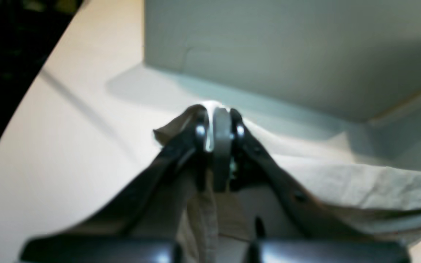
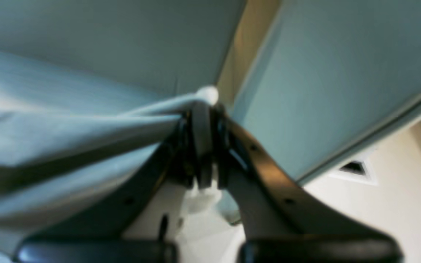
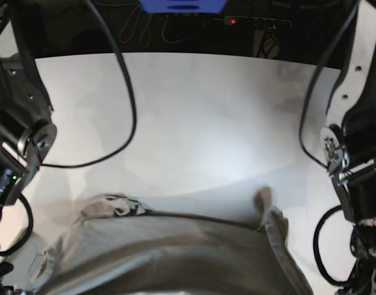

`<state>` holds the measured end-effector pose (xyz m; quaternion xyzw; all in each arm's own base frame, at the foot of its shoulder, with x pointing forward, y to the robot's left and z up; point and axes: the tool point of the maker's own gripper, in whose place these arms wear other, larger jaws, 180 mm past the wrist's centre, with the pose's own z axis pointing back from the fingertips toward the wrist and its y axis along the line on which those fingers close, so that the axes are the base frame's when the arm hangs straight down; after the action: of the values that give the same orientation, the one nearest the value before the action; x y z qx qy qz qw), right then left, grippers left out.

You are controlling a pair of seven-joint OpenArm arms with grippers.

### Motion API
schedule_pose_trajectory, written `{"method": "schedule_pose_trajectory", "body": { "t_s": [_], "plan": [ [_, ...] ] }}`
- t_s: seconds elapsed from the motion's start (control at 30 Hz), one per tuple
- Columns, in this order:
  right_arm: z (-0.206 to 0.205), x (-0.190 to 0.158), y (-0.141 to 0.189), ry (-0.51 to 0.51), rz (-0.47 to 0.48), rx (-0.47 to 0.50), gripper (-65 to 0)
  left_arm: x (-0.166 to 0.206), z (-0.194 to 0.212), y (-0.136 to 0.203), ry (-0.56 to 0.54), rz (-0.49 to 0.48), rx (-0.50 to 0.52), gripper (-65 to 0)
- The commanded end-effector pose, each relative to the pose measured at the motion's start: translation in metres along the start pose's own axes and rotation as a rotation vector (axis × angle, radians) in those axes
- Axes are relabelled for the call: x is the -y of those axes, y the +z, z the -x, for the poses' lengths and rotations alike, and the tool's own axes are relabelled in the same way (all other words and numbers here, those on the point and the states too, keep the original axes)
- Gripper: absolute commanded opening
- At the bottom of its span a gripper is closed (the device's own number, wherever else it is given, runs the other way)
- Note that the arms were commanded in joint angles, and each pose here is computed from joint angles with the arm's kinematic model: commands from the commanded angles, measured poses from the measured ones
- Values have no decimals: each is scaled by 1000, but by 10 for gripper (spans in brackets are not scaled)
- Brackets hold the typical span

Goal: Layout the t-shirt on the table in an organized manner, then fold the t-shirt properly
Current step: 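Lift the shirt with both grippers, flick it and lay it flat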

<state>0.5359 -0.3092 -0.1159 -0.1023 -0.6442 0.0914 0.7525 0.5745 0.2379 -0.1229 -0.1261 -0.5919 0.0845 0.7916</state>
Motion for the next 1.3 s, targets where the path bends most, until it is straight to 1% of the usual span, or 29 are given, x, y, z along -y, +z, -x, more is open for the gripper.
{"method": "schedule_pose_trajectory", "body": {
  "t_s": [0.0,0.1,0.17,0.27,0.3,0.47,0.57,0.67,0.77,0.83,0.87,1.0,1.07,1.17,1.27],
  "plan": [
    [-37,18,2,2,33,86,-650,5,-41,5,-3,8,96,-650],
    [-58,35,4,5,56,116,-650,11,-66,6,2,18,168,-650],
    [-63,37,5,6,61,128,-650,11,-70,7,2,19,183,-650],
    [-64,39,8,15,70,133,-650,10,-64,6,3,20,172,-650],
    [-57,39,10,16,76,124,-650,7,-55,5,5,15,157,-650],
    [5,24,30,74,80,31,-650,-15,3,9,-8,-24,89,-650],
    [46,-1,46,73,43,-10,-650,-24,40,22,-40,-45,60,-650],
    [78,-19,72,69,8,-26,-650,-33,75,43,-82,-66,38,-650],
    [112,-38,106,78,-31,-61,-650,-51,113,78,-95,-111,21,-650],
    [139,-57,131,41,-73,-94,-650,-67,142,104,-100,-152,-9,-650],
    [152,-58,144,28,-77,-117,-650,-72,159,114,-92,-166,-29,-650],
    [199,-65,188,-60,-88,-201,-650,-104,224,159,-20,-263,-123,-650],
    [218,-66,208,-107,-79,-239,-650,-117,247,178,24,-306,-158,-650],
    [246,-71,233,-143,-77,-314,-650,-137,273,207,98,-364,-188,-650],
    [272,-81,256,-167,-88,-390,-650,-149,296,232,184,-394,-211,-650]
  ]
}}
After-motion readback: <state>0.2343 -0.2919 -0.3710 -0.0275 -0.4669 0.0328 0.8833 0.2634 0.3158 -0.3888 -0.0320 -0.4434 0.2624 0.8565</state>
